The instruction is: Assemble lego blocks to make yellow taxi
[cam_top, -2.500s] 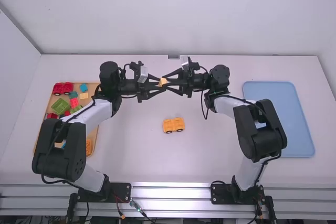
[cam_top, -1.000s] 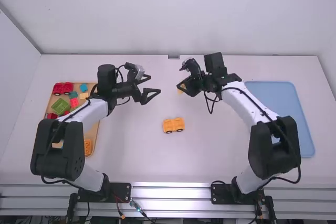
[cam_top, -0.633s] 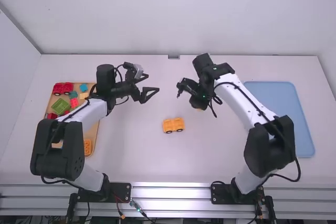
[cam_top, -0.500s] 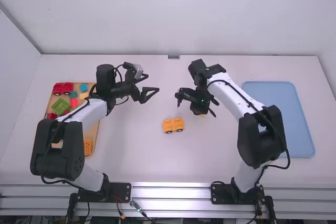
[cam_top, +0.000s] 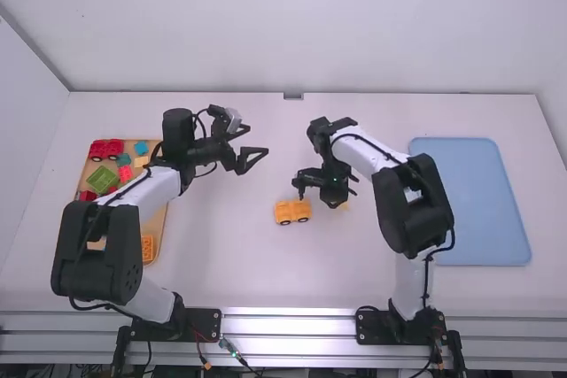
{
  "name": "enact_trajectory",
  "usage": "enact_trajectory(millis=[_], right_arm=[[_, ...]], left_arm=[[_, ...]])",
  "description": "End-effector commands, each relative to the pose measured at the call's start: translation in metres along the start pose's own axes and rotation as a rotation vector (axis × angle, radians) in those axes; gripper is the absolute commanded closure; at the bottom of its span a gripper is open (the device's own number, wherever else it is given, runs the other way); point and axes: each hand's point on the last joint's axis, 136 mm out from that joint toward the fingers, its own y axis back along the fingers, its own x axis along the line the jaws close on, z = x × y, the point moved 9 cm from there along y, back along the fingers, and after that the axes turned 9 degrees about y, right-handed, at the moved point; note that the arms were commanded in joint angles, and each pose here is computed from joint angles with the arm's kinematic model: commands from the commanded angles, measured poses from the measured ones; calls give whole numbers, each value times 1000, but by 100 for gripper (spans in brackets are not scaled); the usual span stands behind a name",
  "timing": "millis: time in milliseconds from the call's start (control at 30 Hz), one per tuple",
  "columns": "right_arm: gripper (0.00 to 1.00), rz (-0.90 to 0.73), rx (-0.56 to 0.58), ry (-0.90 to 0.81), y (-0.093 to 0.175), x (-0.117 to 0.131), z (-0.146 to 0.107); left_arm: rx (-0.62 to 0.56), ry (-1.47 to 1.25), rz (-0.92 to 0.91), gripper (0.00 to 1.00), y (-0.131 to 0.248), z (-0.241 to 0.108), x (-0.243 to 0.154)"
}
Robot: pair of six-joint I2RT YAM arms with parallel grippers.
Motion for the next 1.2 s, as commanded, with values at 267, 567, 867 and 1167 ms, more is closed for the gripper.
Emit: enact_trajectory(millis=[267,567,867,1167], right_arm=[[100,4,-1,36,-32,4,5],[85,-32,-3,69,-45,7,16],[1,-61,-6,65,-41,2,19],[1,-114,-193,52,14,-2,20]], left_arm=[[-10,-20,7,1,4,3,-2],[-7,-15,6,1,4,2,-2],[1,-5,5,1,4,1,-3],[40,-76,-73,1,4,-9,-9]])
